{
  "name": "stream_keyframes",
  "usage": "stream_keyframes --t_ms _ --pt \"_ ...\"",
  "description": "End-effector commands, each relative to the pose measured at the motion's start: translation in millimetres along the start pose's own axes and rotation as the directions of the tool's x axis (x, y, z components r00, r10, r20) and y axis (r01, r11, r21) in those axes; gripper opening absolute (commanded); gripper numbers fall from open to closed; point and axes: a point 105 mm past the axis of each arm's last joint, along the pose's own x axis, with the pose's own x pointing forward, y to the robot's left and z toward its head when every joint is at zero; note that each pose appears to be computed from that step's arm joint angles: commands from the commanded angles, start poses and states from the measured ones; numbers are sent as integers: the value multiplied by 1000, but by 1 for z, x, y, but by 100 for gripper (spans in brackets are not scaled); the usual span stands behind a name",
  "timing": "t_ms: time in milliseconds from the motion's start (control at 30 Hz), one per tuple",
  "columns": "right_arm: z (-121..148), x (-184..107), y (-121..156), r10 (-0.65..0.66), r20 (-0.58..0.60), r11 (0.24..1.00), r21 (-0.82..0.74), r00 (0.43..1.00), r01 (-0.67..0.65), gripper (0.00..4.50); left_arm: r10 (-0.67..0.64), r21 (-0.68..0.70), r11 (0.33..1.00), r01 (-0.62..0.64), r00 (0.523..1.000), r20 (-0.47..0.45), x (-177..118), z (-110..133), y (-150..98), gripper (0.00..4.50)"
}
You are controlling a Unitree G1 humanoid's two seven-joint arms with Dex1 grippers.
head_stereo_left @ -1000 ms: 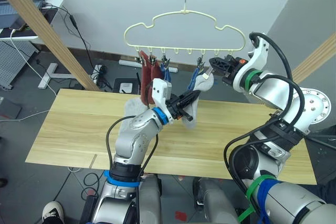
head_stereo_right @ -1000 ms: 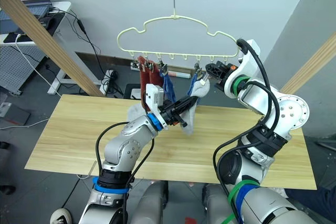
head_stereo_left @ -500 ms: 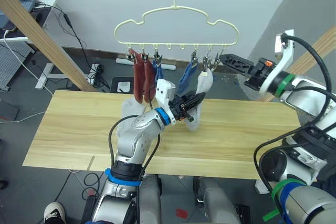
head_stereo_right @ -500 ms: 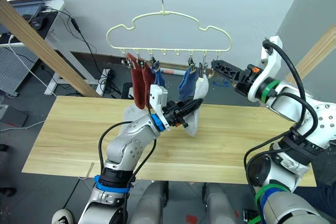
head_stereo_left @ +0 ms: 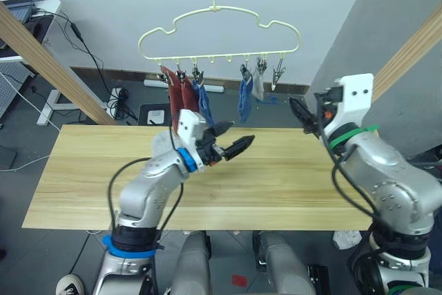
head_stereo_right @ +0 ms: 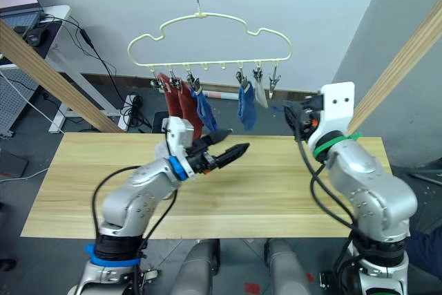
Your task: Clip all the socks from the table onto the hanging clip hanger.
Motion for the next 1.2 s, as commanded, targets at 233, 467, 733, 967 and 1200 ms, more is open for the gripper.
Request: stream_keyframes --t_ms 233,467,733,967,1200 --pt "21 9 18 -99 201 995 8 974 100 263 -49 114 993 40 996 74 -18 46 -22 450" --pt "20 26 12 -170 217 985 -2 961 175 263 -53 146 989 37 993 103 -15 56 -28 450" --pt "20 42 9 -224 225 974 25 948 224 263 -49 160 987 29 991 122 -13 61 -28 450" --pt "25 52 9 -250 242 968 38 938 248 263 -52 163 986 31 991 125 -13 63 -29 450" --pt "27 58 11 -247 247 969 52 937 241 263 -54 168 985 33 991 123 -12 64 -29 450"
